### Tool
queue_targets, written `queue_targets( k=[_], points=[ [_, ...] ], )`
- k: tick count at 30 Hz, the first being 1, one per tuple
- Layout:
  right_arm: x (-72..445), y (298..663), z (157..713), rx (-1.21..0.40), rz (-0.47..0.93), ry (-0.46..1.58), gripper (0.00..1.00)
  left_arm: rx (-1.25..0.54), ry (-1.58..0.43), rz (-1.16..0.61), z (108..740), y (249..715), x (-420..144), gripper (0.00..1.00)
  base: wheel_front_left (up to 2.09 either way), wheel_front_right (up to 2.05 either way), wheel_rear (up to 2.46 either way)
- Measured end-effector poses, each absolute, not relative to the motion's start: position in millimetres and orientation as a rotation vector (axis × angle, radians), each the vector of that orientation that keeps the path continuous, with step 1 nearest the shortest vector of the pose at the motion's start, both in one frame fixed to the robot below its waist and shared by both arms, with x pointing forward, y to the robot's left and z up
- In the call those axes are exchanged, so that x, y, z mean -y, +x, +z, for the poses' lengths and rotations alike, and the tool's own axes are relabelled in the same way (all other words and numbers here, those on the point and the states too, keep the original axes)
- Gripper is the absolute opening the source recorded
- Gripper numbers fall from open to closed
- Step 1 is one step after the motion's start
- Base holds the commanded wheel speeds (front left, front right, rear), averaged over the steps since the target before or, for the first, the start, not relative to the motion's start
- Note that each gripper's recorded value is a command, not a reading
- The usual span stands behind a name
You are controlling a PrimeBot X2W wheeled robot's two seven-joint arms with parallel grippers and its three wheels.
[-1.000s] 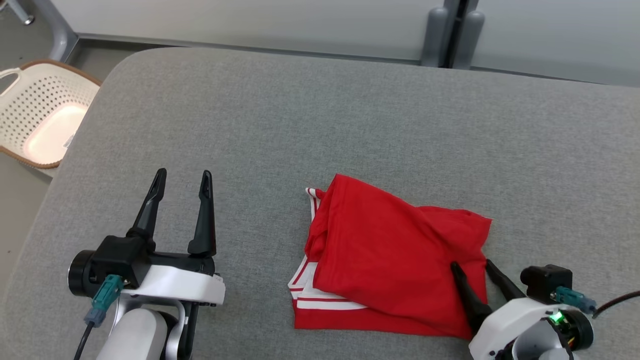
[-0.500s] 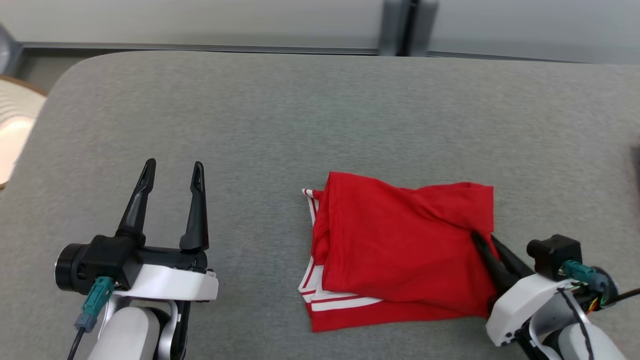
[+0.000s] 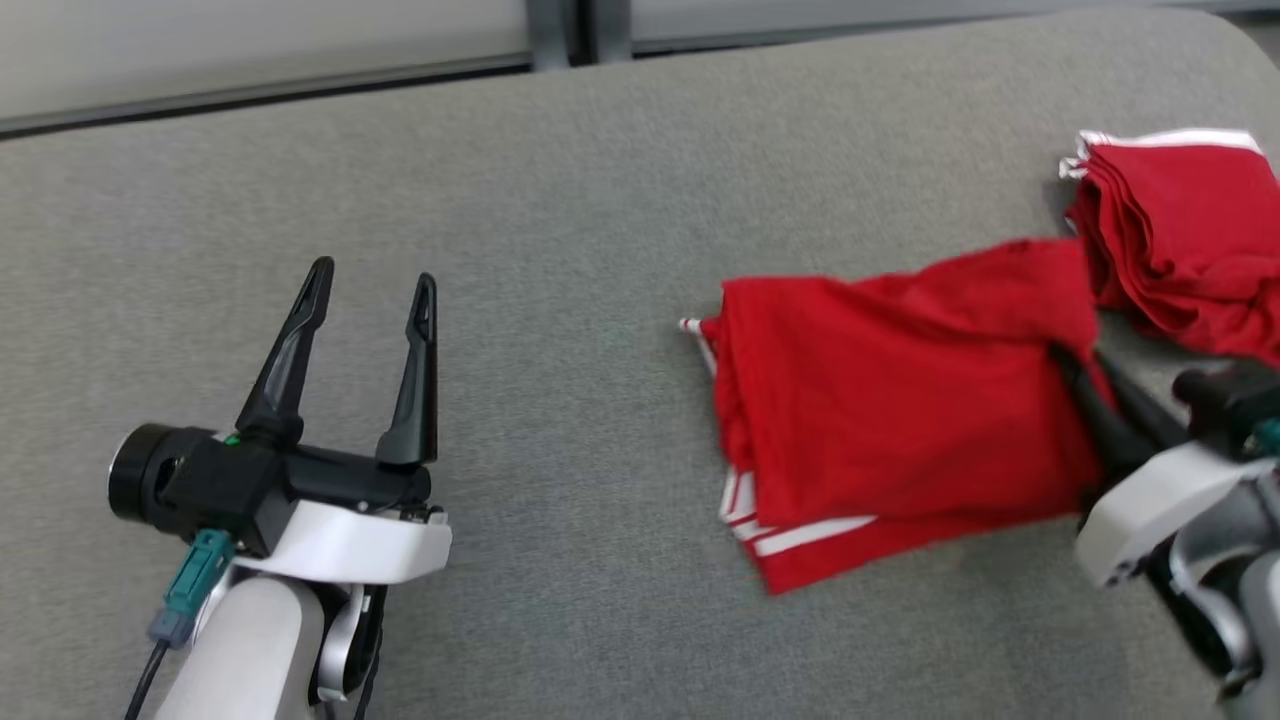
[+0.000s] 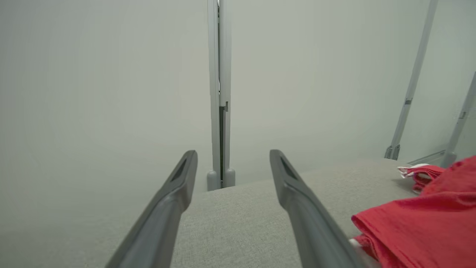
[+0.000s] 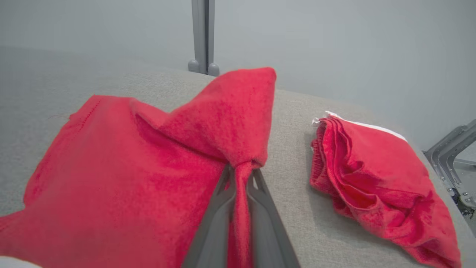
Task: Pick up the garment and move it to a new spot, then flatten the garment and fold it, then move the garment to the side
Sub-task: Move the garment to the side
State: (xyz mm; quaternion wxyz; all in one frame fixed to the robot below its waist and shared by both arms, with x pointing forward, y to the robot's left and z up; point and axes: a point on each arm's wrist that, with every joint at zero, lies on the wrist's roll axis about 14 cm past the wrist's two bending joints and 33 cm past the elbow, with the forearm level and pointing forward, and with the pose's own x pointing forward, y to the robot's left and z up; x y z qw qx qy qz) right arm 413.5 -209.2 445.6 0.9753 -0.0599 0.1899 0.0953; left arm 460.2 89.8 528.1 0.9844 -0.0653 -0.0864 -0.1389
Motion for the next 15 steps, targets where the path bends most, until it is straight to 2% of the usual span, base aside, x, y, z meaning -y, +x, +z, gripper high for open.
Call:
queue_targets(
  k=[3,6,7,15],
  points=[
    [229,427,454,-0.365,0.157,-0.156,0.00,0.168,-0.137,-0.309,524,468,-80,1.00,0.00,0.00,0.00],
    [284,448,470,-0.362,0.049,-0.248,0.00,0.152,-0.151,-0.364,512,482,-61,1.00,0.00,0.00,0.00],
    [284,448,470,-0.362,0.049,-0.248,0.00,0.152,-0.151,-0.364,512,482,-61,1.00,0.00,0.00,0.00],
    [386,463,483,-0.411,-0.175,-0.368,0.00,0.119,-0.173,-0.412,486,503,-46,1.00,0.00,0.00,0.00]
  ],
)
